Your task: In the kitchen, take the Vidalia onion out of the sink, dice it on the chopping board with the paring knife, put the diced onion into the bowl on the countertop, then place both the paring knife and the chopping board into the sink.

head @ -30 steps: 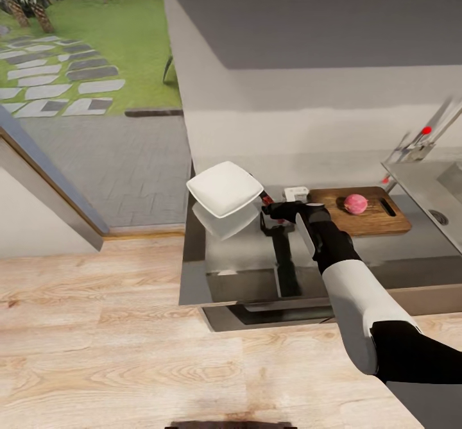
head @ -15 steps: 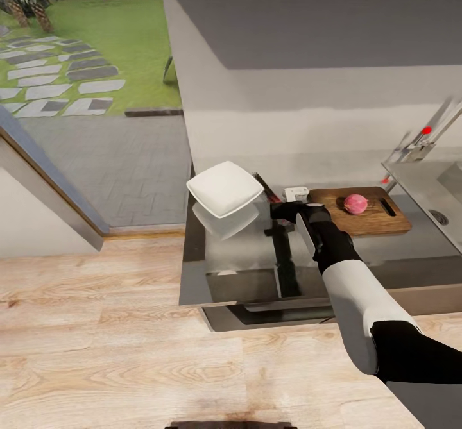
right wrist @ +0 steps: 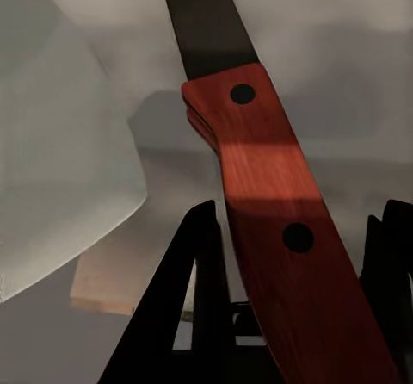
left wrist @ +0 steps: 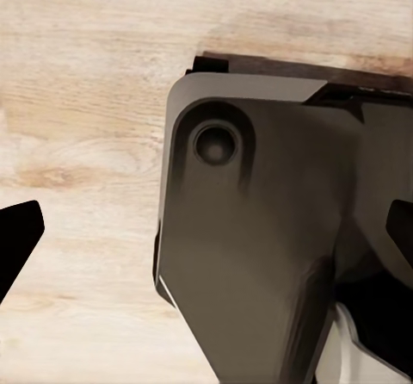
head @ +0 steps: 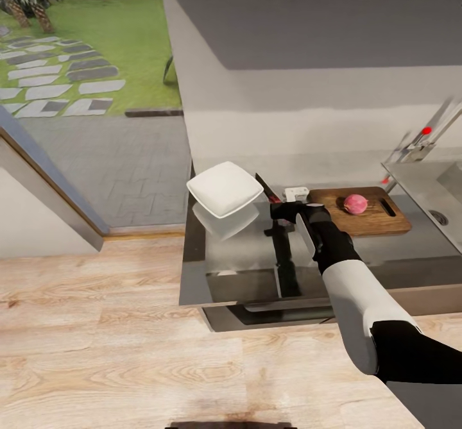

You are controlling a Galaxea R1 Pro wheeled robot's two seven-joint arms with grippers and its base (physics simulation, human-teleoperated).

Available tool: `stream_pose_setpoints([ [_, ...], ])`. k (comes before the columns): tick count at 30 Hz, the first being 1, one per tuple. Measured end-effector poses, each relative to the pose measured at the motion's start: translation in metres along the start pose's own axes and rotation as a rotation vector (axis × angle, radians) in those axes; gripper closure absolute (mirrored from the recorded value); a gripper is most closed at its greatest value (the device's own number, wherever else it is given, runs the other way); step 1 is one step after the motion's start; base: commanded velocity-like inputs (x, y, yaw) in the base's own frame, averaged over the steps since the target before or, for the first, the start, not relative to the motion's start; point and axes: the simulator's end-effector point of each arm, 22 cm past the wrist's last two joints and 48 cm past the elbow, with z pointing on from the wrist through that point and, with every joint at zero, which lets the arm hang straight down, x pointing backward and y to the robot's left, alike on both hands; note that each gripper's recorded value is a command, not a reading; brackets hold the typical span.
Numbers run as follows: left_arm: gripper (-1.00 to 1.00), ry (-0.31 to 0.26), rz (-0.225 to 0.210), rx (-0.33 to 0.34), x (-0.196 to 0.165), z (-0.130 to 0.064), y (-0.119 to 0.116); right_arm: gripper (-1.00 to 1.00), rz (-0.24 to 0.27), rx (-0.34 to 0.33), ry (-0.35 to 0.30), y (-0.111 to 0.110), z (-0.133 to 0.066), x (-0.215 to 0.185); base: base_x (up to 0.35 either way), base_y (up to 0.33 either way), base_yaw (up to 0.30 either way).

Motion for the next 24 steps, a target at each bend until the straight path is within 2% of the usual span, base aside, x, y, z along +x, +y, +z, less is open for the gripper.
stream_pose_setpoints([
  [9,-1.00,-0.004,0.000,0.000,-0.002,-0.001,0.000,1.00,0.005,-0.002,0.012,0.001,-0.002,0.003,0.000,0.000,0.000],
  [24,-1.00,-0.027,-0.001,0.003,-0.011,-0.003,-0.001,1.00,0.000,-0.001,-0.010,0.002,-0.013,-0.012,0.000,0.000,0.000],
])
